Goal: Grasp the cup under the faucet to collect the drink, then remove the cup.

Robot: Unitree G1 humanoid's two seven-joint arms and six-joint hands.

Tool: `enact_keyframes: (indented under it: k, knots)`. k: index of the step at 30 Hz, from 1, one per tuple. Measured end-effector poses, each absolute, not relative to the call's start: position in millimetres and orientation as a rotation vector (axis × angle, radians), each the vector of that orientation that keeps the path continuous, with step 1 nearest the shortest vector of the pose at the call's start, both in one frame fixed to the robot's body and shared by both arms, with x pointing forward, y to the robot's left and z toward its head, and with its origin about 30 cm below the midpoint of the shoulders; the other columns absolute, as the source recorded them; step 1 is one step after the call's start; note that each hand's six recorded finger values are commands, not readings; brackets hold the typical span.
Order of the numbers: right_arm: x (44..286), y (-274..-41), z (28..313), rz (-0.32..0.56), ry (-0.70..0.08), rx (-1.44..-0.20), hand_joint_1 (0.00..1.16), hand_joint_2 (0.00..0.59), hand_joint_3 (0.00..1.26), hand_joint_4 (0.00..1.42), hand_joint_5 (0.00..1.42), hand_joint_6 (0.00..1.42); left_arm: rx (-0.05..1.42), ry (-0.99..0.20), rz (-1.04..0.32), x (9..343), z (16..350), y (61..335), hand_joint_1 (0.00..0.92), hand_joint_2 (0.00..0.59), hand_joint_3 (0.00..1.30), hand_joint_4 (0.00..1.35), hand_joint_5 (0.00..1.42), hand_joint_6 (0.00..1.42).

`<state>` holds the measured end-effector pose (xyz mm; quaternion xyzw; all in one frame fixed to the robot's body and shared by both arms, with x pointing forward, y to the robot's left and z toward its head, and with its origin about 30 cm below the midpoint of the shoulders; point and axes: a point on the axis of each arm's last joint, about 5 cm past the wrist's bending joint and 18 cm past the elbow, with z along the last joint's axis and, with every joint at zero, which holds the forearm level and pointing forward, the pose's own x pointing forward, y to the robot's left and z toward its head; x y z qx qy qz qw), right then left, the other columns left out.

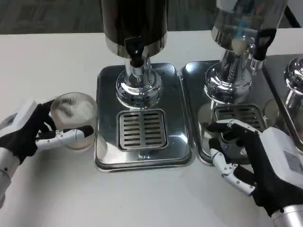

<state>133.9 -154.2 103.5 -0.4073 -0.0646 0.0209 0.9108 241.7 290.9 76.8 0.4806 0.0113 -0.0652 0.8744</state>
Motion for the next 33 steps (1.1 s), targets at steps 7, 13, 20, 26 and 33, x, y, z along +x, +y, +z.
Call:
enact_keyframes:
  k: [7,13,20,26,33]
  knots:
    - [135.0,-154.3,104.2,0.041,-0.137,-0.833,0.45,0.434,0.43,0.36,0.40,0.45,1.001,0.024,-0.093,233.6,69.8,292.9,0.303,0.122,0.42,0.54,0.81,0.98]
    - [135.9,-154.8,104.6,0.038,-0.139,-0.832,0.45,0.434,0.43,0.36,0.40,0.45,0.996,0.007,-0.068,230.4,67.6,293.2,0.344,0.142,0.47,0.60,0.88,1.09]
    - [135.9,-155.1,104.6,0.036,-0.138,-0.833,0.45,0.434,0.42,0.36,0.40,0.45,0.983,-0.005,-0.027,226.3,65.5,295.2,0.348,0.144,0.48,0.62,0.91,1.14]
    - [135.9,-155.1,104.5,0.036,-0.138,-0.833,0.45,0.434,0.42,0.36,0.40,0.45,0.966,-0.010,-0.014,222.9,64.3,296.9,0.367,0.145,0.49,0.62,0.91,1.15]
    - [136.3,-155.2,103.6,0.038,-0.133,-0.829,0.45,0.434,0.42,0.36,0.40,0.45,0.939,-0.056,-0.010,220.6,65.9,297.3,0.368,0.146,0.50,0.62,0.90,1.15]
